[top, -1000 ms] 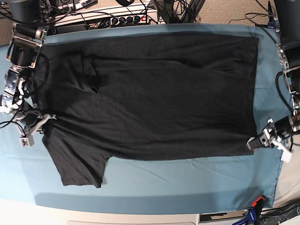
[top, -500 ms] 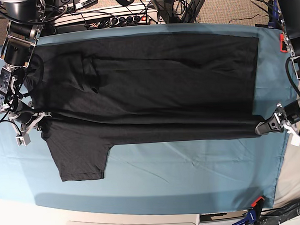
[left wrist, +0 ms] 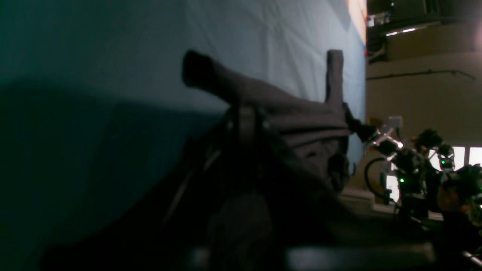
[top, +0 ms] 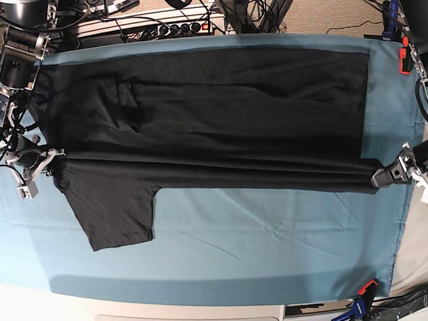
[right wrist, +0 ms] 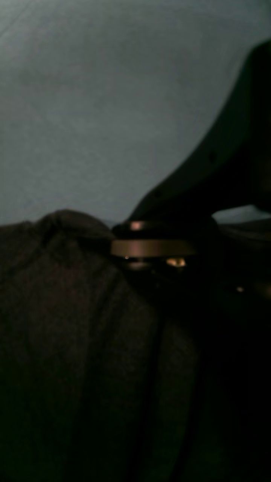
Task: Fold the T-shirt properly
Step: 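Lift both held corners and fold the shirt over lengthwise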
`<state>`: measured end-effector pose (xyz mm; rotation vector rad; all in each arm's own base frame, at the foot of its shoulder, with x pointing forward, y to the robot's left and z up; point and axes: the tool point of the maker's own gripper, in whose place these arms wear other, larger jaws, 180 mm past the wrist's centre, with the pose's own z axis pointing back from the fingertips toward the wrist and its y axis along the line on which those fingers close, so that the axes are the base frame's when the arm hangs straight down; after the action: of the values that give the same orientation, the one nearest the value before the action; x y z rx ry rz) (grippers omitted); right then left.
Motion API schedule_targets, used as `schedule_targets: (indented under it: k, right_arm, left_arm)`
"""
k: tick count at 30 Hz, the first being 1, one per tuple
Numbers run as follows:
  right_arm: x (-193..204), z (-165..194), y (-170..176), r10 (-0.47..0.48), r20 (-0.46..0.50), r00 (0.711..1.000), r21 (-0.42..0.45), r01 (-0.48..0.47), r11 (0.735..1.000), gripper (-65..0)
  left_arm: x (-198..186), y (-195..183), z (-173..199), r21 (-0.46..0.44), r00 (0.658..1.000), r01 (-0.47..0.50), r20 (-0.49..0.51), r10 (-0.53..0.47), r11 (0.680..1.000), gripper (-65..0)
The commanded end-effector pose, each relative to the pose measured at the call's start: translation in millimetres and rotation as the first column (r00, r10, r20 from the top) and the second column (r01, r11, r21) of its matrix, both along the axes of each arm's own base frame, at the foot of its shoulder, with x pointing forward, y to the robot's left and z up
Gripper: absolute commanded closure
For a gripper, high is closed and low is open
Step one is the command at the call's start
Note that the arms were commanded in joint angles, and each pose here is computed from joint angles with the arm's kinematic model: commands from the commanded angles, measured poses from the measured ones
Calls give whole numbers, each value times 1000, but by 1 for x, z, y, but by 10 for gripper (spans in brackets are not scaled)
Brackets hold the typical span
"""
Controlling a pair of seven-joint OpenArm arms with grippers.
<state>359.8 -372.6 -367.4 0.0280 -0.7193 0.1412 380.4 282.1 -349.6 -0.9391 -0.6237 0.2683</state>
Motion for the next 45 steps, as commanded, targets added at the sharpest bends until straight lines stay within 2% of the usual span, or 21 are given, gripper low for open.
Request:
schedule_targets:
  k: [1, 13, 19, 36, 45]
  right_arm:
    - [8, 21, -14, -11, 47, 999, -33, 12, 999, 0]
    - [3, 16, -12, -13, 16, 1000, -18, 14, 1000, 0]
    - [2, 16, -9, -14, 14, 1000, 8, 14, 1000, 0]
    - [-15, 2, -11, -14, -108, 994, -9, 13, 1000, 0]
    - [-17, 1, -11, -15, -123, 992, -12, 14, 1000, 0]
  left_arm:
    - [8, 15, 19, 9, 998, -28, 57, 28, 1000, 0]
    - [-26, 10, -13, 17, 999, 19, -46, -18, 1000, 0]
    - [-28, 9, -13, 18, 998, 31, -53, -30, 999, 0]
    - [-35, 10, -17, 22, 996, 48, -76, -46, 999, 0]
    - [-42, 9, -24, 21, 995, 48, -94, -46, 999, 0]
